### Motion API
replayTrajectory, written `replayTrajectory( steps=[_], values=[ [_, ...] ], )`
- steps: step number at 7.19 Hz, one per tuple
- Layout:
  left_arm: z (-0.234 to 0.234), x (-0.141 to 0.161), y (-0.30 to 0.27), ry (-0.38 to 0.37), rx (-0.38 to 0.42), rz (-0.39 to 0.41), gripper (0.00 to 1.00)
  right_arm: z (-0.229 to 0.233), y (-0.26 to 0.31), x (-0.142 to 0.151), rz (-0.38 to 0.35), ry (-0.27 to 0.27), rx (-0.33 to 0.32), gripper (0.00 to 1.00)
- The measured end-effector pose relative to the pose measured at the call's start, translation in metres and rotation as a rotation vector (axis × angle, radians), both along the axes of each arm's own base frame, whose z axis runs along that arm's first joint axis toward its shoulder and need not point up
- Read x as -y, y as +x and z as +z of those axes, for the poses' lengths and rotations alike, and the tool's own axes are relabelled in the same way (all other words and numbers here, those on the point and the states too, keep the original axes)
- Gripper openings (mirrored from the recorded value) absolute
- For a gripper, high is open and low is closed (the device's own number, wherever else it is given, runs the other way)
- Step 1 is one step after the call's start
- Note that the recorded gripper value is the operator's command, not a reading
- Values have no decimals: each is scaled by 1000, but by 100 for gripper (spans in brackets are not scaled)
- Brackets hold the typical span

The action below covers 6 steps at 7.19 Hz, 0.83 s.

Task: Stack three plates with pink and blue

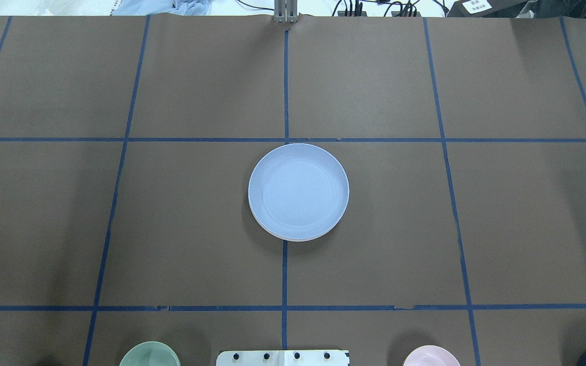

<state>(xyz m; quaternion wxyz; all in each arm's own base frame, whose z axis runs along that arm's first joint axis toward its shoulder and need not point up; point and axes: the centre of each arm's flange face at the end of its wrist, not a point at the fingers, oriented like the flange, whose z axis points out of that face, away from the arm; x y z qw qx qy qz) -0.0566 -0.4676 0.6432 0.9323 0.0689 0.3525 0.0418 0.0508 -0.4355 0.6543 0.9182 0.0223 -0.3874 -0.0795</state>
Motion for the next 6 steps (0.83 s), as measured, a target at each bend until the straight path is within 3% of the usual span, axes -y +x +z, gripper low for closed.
replayTrajectory(
  steps=[2, 6],
  values=[
    [-4, -5, 4, -40, -50, 9, 100, 2, 1, 0, 39, -40, -17, 100],
    [-2, -3, 2, -39, -17, 11, 100, 0, 27, -4, 110, -47, -17, 100]
  ],
)
